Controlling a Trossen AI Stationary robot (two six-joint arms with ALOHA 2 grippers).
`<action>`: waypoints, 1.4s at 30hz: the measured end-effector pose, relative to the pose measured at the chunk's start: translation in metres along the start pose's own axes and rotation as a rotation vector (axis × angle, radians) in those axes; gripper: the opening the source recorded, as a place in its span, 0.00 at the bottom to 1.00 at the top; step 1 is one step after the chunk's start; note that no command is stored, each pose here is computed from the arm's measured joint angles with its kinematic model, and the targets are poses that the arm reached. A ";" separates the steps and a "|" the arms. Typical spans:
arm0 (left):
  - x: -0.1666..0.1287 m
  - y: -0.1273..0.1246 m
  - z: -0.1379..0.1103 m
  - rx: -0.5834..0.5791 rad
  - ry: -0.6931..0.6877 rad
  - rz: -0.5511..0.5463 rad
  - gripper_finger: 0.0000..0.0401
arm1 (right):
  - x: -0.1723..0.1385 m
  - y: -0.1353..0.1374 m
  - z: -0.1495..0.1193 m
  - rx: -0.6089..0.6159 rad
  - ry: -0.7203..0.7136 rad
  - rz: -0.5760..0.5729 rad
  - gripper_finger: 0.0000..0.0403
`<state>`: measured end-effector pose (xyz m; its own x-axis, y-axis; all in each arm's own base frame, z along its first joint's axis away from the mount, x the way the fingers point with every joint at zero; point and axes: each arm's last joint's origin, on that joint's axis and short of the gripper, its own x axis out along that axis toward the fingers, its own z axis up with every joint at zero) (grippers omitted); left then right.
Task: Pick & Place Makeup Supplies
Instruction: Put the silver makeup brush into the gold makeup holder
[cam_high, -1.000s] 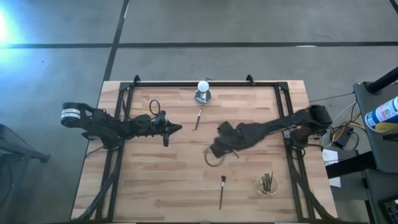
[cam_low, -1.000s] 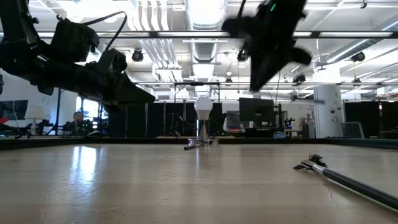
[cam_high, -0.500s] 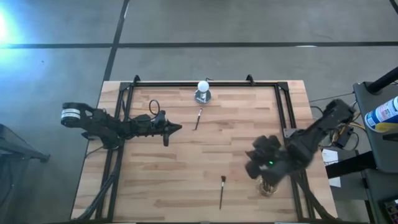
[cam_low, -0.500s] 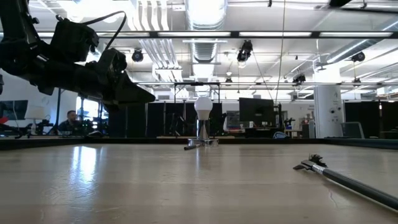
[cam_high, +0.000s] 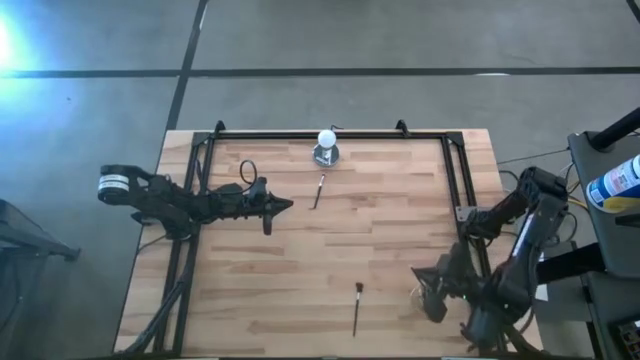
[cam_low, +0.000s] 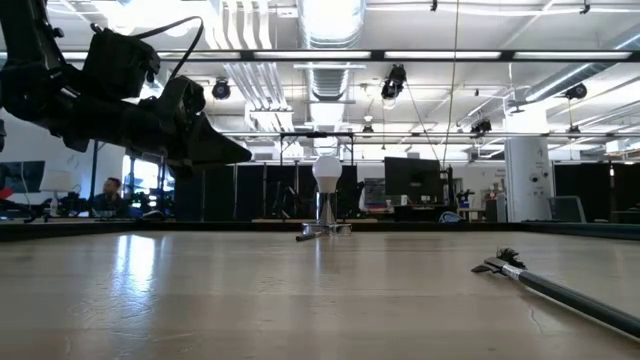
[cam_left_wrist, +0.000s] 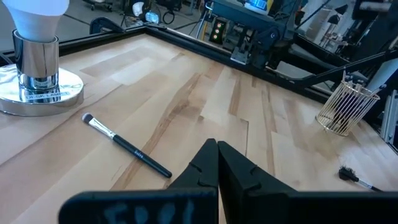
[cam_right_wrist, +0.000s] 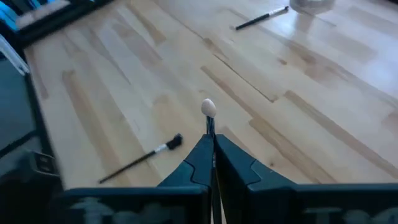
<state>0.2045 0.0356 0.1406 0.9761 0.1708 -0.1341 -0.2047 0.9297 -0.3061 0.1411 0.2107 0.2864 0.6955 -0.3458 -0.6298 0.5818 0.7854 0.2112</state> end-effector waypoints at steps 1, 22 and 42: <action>0.000 0.000 0.000 0.000 0.000 0.000 0.00 | 0.002 0.000 -0.008 -0.009 -0.003 -0.008 0.02; 0.001 0.000 -0.002 -0.084 0.022 0.007 0.03 | 0.002 -0.008 -0.063 -0.004 0.257 -0.120 0.10; 0.076 -0.014 0.007 -0.093 0.286 0.356 0.28 | 0.042 -0.018 0.021 -0.312 0.093 0.018 0.02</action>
<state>0.2819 0.0375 0.1417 0.7875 0.3649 -0.4967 -0.5416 0.7944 -0.2751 0.1690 0.1711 0.2718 0.6551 -0.2932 -0.6964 0.4023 0.9155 -0.0070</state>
